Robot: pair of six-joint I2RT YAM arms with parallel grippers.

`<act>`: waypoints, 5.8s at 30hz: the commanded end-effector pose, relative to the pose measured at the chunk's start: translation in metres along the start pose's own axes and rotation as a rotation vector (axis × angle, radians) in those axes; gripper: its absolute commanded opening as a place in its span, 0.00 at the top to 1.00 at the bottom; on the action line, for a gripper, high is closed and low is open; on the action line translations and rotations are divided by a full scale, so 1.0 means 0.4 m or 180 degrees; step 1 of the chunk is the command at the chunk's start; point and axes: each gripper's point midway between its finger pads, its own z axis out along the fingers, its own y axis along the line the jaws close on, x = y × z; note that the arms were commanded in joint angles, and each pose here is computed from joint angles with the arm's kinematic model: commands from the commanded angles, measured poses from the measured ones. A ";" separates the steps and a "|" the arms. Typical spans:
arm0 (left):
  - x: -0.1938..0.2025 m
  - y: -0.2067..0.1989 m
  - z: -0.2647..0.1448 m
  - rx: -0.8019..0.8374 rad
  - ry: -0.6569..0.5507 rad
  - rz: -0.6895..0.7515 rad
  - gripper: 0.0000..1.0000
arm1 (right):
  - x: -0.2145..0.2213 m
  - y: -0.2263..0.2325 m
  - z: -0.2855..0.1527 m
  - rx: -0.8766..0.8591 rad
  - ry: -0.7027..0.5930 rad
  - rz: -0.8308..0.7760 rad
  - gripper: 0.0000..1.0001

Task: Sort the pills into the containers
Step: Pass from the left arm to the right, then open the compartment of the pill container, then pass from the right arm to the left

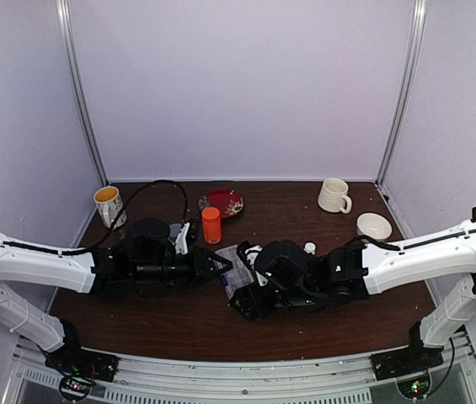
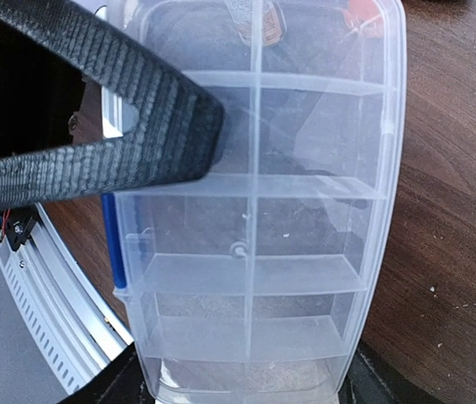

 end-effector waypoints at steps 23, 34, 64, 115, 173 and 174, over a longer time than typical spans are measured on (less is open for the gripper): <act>0.031 -0.024 -0.062 0.0331 0.0052 0.0082 0.37 | -0.028 0.030 -0.015 -0.0483 -0.0303 0.0301 0.41; 0.068 -0.053 -0.019 0.0492 0.0220 0.0101 0.54 | -0.030 0.022 -0.008 -0.0406 -0.0269 0.0338 0.43; 0.057 -0.010 -0.009 0.0105 0.0169 -0.0044 0.87 | -0.029 -0.097 0.012 0.0767 -0.0145 0.0006 0.47; 0.007 -0.013 -0.070 0.0132 -0.0234 0.0030 0.28 | 0.008 -0.128 0.029 0.0224 0.0060 0.0121 0.44; -0.036 -0.272 -0.137 0.2010 -0.0578 0.1138 0.07 | -0.082 0.158 -0.257 -0.2602 -0.0403 0.0351 0.46; -0.037 -0.267 -0.133 0.1988 -0.0582 0.1122 0.06 | -0.082 0.157 -0.256 -0.2600 -0.0406 0.0347 0.46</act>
